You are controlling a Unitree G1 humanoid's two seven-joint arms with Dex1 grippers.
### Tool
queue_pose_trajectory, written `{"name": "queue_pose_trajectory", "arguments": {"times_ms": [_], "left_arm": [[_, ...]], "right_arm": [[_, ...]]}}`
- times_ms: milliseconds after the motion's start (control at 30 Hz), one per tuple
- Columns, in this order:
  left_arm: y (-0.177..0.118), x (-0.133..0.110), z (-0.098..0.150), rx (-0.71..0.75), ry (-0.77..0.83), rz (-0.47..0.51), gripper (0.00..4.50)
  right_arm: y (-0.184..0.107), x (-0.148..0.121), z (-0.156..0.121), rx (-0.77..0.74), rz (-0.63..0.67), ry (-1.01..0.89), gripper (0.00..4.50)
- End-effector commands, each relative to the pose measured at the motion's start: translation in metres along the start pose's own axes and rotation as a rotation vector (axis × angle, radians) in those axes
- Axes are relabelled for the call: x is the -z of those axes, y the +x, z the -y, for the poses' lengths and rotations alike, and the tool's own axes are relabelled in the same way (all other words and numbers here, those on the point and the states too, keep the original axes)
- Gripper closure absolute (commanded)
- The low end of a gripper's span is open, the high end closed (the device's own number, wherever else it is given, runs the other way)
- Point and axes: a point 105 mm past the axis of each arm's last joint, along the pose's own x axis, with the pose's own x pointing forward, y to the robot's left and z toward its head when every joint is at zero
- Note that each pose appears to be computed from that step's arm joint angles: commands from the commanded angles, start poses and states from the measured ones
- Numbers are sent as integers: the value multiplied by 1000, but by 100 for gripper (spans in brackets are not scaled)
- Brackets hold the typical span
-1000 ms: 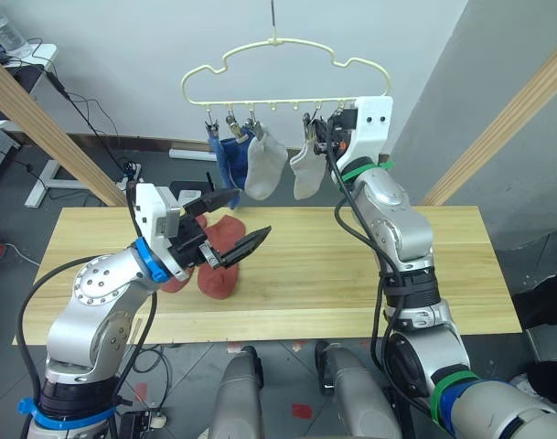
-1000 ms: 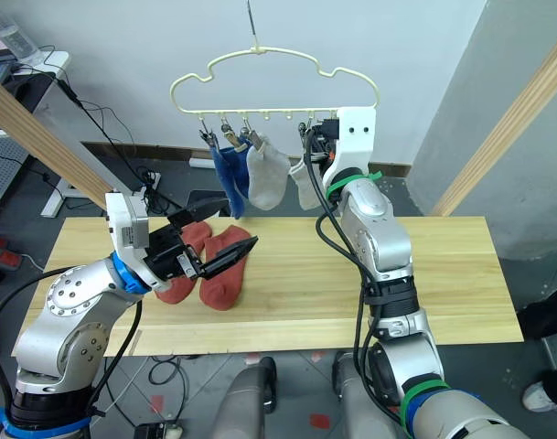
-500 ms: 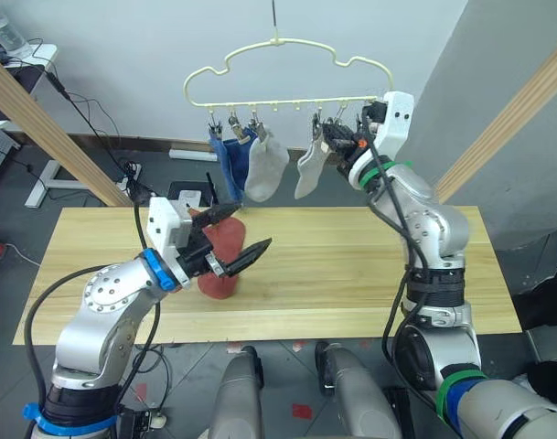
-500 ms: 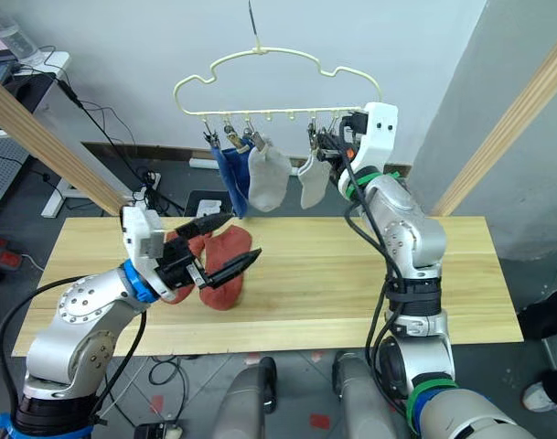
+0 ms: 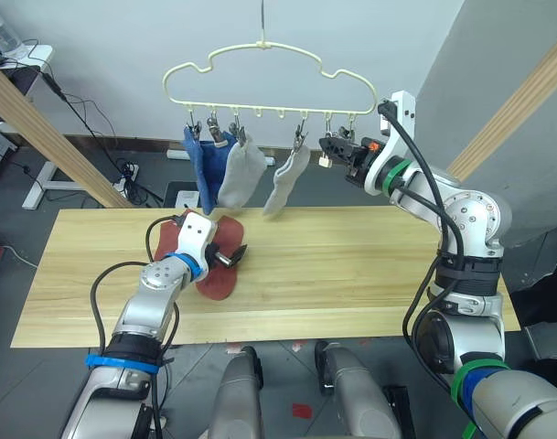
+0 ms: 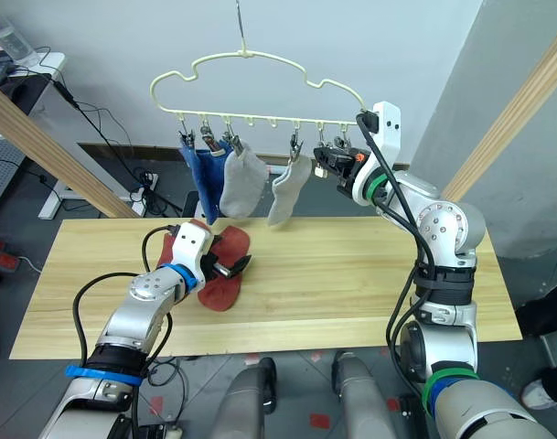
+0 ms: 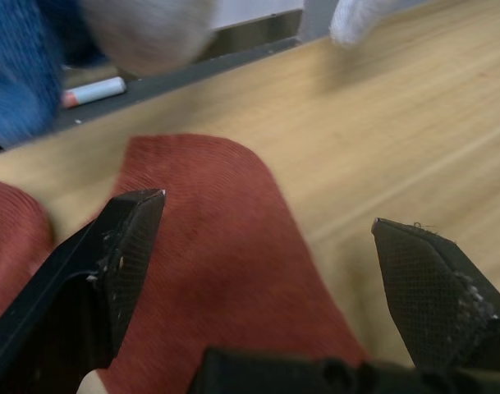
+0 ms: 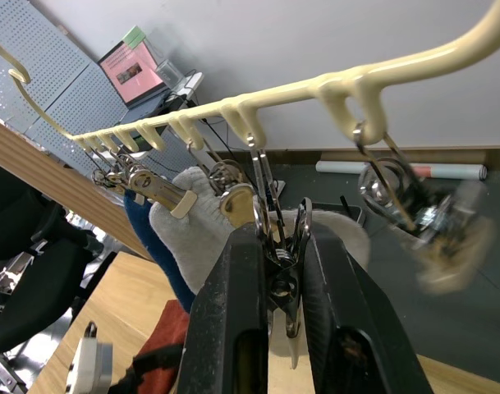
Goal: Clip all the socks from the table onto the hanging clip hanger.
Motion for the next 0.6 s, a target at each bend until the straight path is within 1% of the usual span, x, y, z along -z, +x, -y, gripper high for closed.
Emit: {"name": "queue_pose_trajectory", "arguments": {"times_ms": [33,133,233,300,400,500,600], "left_arm": [[7,13,-10,-40,-23,-57,0],[12,22,-10,-28,-59,-106,0],[16,33,-1,29,-73,-181,0],[16,36,7,80,-77,-188,0],[14,30,16,134,-66,-148,57],[10,23,27,191,-45,-111,138],[9,18,31,205,-33,-90,209]], "right_arm": [[1,-14,-15,-53,38,-23,429],[1,-14,-15,-50,40,-26,429],[1,-15,-14,-45,41,-27,429],[1,-15,-14,-41,42,-25,429],[2,-16,-14,-39,44,-10,429],[2,-17,-14,-39,38,13,429],[2,-18,-13,-37,34,25,429]]}}
